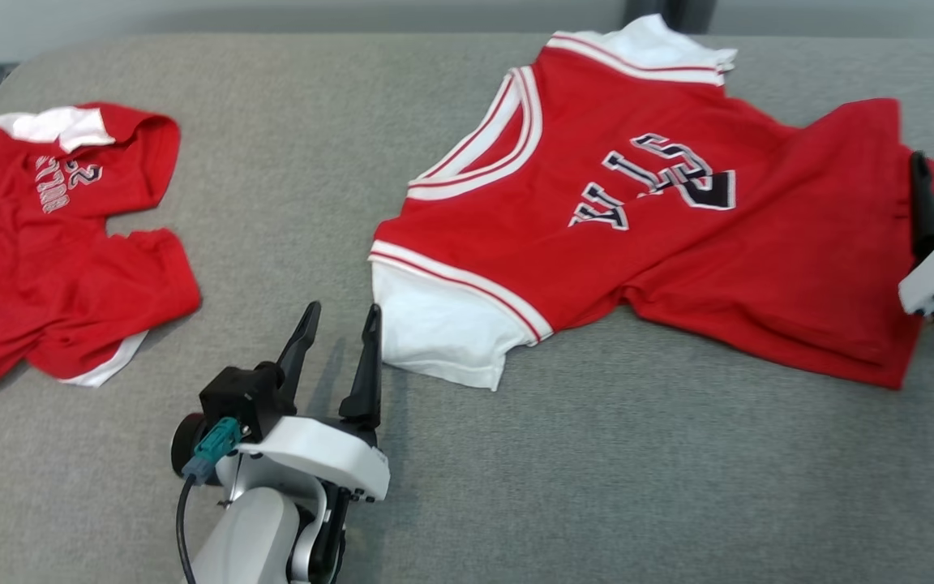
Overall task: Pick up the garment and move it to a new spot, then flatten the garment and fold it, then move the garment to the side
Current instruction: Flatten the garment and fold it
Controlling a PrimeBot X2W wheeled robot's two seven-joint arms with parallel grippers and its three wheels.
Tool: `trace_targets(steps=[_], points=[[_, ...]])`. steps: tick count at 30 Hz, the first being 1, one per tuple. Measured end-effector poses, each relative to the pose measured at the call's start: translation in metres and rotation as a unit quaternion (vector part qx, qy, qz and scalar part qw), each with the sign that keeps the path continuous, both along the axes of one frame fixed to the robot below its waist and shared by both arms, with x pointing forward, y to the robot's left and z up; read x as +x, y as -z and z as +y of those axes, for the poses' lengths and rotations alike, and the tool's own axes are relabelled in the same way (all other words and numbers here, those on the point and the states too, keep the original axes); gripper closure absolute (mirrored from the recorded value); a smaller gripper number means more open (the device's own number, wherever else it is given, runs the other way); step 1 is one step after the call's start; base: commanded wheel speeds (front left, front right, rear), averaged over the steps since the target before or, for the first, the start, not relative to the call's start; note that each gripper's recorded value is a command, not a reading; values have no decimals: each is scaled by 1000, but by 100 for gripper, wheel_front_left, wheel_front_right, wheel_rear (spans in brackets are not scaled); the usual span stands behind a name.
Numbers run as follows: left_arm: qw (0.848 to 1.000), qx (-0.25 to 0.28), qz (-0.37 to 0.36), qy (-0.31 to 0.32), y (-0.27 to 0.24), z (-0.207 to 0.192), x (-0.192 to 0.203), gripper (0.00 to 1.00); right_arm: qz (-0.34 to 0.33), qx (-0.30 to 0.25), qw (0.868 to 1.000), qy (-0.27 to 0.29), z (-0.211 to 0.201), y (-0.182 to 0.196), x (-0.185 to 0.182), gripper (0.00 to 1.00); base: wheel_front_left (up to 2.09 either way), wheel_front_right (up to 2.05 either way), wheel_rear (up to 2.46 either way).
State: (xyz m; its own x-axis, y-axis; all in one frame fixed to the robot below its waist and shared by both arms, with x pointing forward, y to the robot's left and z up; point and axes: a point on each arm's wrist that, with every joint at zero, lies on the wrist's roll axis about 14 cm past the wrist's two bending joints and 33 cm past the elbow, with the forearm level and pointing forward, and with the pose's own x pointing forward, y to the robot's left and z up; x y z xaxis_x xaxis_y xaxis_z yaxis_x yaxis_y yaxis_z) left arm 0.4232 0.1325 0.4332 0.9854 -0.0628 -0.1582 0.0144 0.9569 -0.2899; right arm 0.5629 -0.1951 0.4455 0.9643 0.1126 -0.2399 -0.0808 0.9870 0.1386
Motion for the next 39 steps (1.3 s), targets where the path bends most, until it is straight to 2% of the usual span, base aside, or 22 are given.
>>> trace_targets(steps=[6, 11, 20, 25, 39], points=[[1000, 2, 11, 13, 6, -8, -8, 0, -45, 38, 998, 17, -9, -18, -43, 0, 0, 0, 0], [999, 5, 27, 18, 14, -10, -14, 0, -70, 89, 992, 56, -19, -21, -87, 0, 0, 0, 0], [997, 31, 56, 51, 34, -19, -19, 0, -102, 108, 985, 91, -19, -26, -138, 0, 0, 0, 0], [994, 36, 76, 68, 47, -24, -23, 0, -113, 113, 983, 95, -18, -33, -139, 0, 0, 0, 0], [987, 71, 106, 95, 63, -22, -8, 0, -84, 116, 984, 104, -16, -15, -141, 0, 0, 0, 0]])
